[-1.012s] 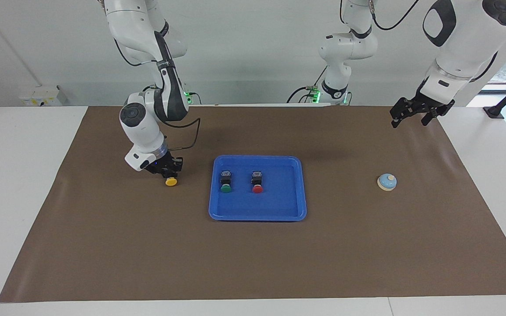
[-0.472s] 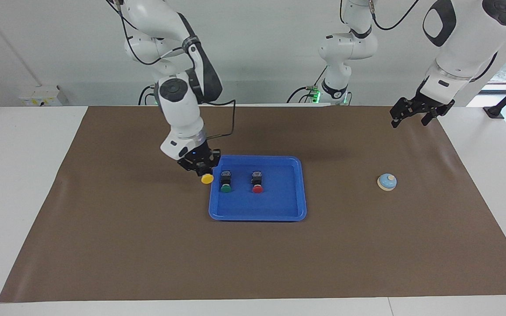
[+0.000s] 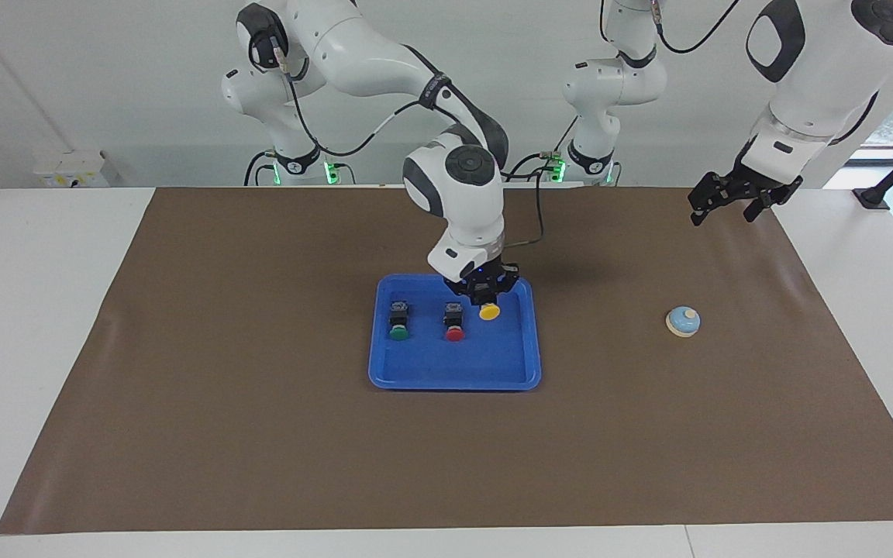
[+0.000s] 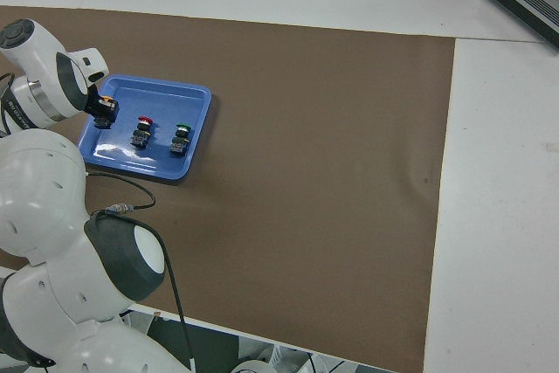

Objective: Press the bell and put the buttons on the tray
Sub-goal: 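Carry the yellow button into the tray and release it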

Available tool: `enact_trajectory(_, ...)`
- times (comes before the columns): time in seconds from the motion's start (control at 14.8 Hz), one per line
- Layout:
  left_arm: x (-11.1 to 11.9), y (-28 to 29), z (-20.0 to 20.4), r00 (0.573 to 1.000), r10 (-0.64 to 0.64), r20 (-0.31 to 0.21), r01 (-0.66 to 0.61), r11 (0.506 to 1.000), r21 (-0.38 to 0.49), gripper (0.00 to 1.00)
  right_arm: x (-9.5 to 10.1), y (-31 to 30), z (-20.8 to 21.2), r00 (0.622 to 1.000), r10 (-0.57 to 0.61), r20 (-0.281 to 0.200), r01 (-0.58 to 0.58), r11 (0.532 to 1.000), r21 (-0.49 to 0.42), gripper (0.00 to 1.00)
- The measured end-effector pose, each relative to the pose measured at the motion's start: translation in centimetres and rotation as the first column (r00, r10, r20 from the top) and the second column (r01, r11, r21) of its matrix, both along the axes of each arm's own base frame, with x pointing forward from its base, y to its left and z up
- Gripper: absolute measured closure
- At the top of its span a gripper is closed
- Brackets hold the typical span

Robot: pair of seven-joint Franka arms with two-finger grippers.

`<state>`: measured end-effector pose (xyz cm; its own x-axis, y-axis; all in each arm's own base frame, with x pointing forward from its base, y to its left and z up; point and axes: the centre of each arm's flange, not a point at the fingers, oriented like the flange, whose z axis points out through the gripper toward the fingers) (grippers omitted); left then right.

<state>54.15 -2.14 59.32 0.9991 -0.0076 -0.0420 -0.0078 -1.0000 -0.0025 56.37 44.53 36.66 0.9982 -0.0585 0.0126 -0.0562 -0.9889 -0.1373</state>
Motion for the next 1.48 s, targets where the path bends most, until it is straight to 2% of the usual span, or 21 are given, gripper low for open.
enact_trajectory(0.2, 0.0, 0.0, 0.0, 1.000, 0.000, 0.000, 0.000, 1.000, 0.000, 0.00, 0.5, 0.9, -2.1, 1.000, -0.030, 0.008, 0.030, 0.999, 0.014, 0.59)
enact_trajectory(0.34, 0.0, 0.0, 0.0, 1.000, 0.000, 0.000, 0.000, 1.000, 0.000, 0.00, -0.1, 2.1, -3.0, 0.999, -0.033, 0.014, 0.033, 0.999, 0.022, 0.59)
enact_trajectory(0.54, 0.0, 0.0, 0.0, 1.000, 0.000, 0.000, 0.000, 1.000, 0.000, 0.00, -0.4, 2.5, -3.5, 0.999, -0.034, 0.011, 0.034, 0.999, 0.021, 0.59)
enact_trajectory(0.81, 0.0, 0.0, 0.0, 1.000, 0.000, 0.000, 0.000, 1.000, 0.000, 0.00, -0.2, 2.4, -4.5, 0.998, -0.044, 0.032, 0.043, 0.998, 0.038, 0.59)
enact_trajectory(0.94, 0.0, 0.0, 0.0, 1.000, 0.000, 0.000, 0.000, 1.000, 0.000, 0.00, -0.3, 2.2, -5.1, 0.999, -0.045, 0.025, 0.044, 0.999, 0.030, 0.42)
enact_trajectory(1.08, 0.0, 0.0, 0.0, 1.000, 0.000, 0.000, 0.000, 1.000, 0.000, 0.00, -0.3, 2.0, -4.5, 0.999, -0.042, -0.002, 0.042, 0.999, 0.004, 0.23)
enact_trajectory(1.21, 0.0, 0.0, 0.0, 1.000, 0.000, 0.000, 0.000, 1.000, 0.000, 0.00, 0.3, 1.2, -1.2, 0.999, -0.046, -0.021, 0.046, 0.999, -0.020, 0.01)
enact_trajectory(1.48, 0.0, 0.0, 0.0, 1.000, 0.000, 0.000, 0.000, 1.000, 0.000, 0.00, 1.9, -3.2, 7.7, 0.998, -0.065, 0.026, 0.065, 0.998, -0.007, 0.00)
